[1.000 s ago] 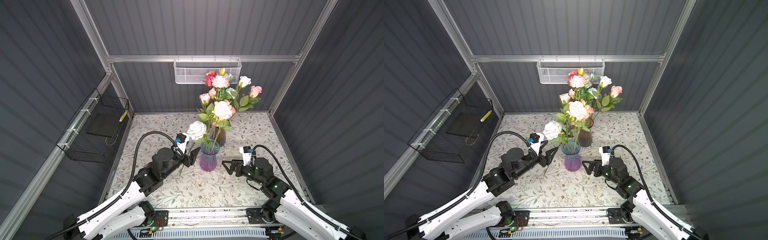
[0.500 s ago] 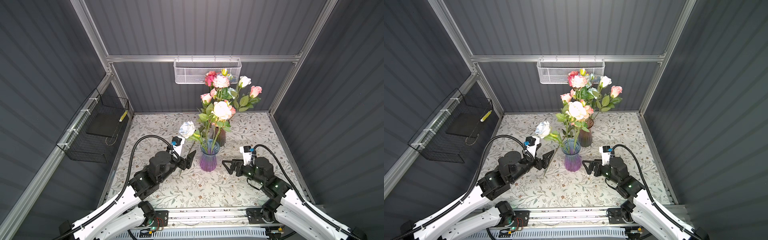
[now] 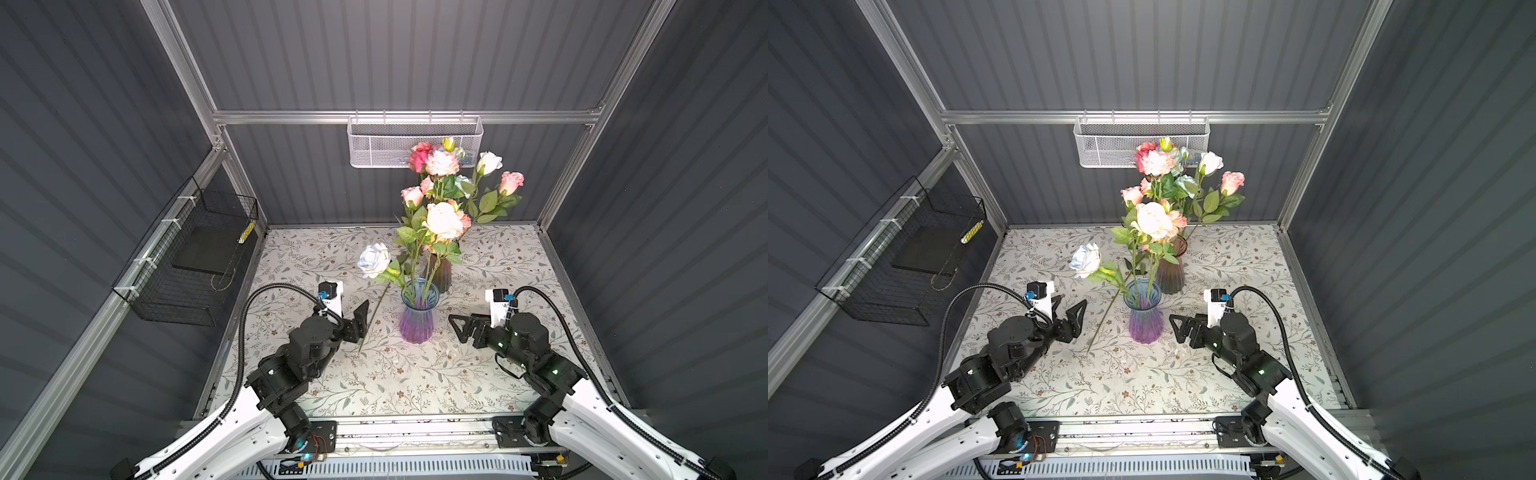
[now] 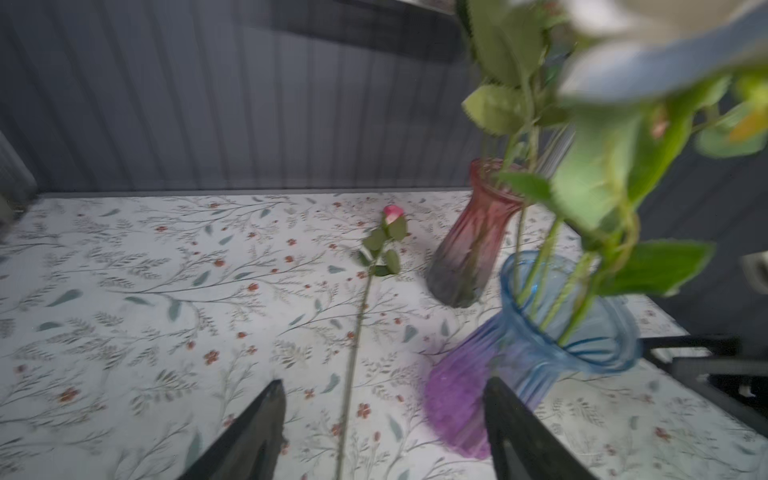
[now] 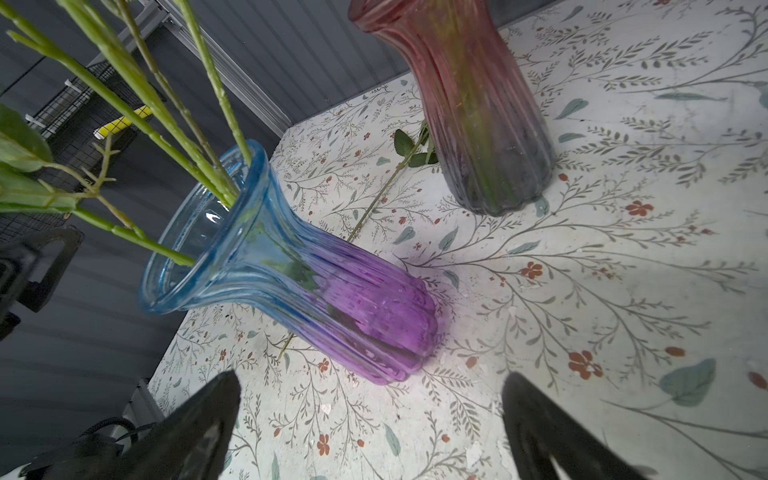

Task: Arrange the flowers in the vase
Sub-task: 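Lower the left gripper onto the pink rose stem on the table and close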

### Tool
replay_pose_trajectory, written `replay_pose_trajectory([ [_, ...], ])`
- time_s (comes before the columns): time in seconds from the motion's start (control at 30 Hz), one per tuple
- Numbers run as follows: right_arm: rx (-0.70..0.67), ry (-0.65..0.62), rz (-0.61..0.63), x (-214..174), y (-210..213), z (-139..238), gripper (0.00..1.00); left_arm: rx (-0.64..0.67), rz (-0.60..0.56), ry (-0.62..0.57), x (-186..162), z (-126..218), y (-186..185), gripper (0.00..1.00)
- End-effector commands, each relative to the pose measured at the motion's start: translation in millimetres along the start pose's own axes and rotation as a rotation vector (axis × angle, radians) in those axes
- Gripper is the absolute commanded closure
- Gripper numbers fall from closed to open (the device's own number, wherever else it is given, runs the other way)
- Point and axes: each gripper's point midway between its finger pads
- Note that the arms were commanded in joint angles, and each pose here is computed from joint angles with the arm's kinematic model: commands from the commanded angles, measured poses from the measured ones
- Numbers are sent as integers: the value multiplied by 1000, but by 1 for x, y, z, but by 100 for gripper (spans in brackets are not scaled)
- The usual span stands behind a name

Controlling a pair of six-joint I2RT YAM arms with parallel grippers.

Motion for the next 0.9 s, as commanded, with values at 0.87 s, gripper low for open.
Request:
replay_pose_trajectory([
  [0.87,-98,54,80,-19,-27,-2,3,73,-100,817,-140,-232,20,48],
])
Point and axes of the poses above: each gripper's point midway between its finger pads, its own z axis back along the fingers, its own y axis along the line the jaws close on, x = y × z, and after that the axes turned 5 degrees about z, right-handed
